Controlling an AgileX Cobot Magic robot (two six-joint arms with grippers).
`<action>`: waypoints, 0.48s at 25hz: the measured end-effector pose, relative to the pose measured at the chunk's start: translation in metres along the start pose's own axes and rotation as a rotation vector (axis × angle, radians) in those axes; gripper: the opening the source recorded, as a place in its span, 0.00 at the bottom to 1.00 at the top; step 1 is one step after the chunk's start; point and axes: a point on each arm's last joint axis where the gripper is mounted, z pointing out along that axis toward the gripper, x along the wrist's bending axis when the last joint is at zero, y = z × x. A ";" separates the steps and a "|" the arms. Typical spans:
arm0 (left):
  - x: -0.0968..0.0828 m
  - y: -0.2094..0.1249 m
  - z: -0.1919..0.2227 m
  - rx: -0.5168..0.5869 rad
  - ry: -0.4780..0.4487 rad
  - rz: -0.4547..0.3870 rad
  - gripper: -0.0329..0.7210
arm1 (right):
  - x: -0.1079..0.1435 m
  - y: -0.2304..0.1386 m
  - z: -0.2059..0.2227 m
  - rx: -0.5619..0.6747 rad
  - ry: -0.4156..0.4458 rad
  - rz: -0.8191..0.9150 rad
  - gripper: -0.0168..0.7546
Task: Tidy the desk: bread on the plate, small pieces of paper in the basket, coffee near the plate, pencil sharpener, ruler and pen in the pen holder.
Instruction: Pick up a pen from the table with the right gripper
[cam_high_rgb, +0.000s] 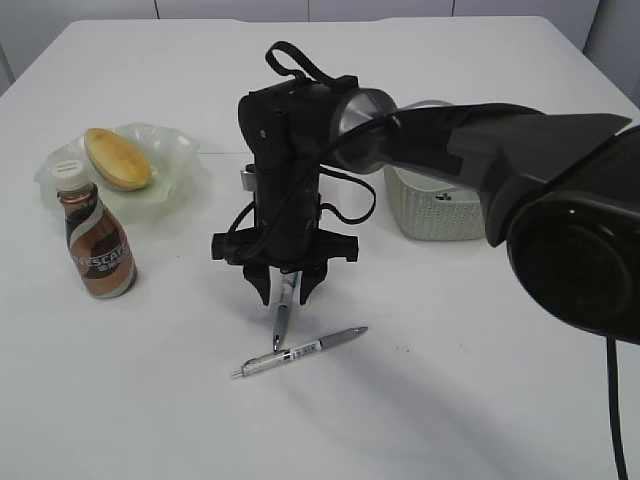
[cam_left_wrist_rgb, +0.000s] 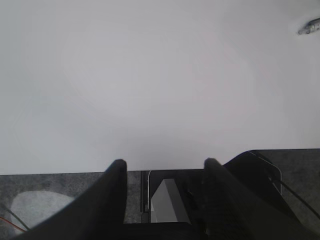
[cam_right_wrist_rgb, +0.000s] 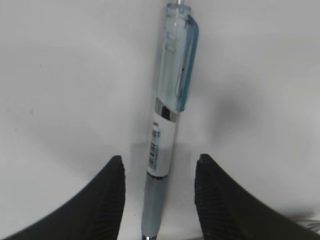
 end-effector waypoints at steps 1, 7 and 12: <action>0.000 0.000 0.000 0.000 0.000 0.000 0.52 | 0.000 0.000 0.000 -0.003 -0.003 -0.001 0.47; 0.000 0.000 0.000 0.000 0.000 0.000 0.52 | -0.003 0.002 0.000 -0.023 -0.029 -0.011 0.46; 0.000 0.000 0.000 0.000 0.000 0.000 0.52 | -0.002 0.003 0.004 -0.020 -0.031 -0.005 0.45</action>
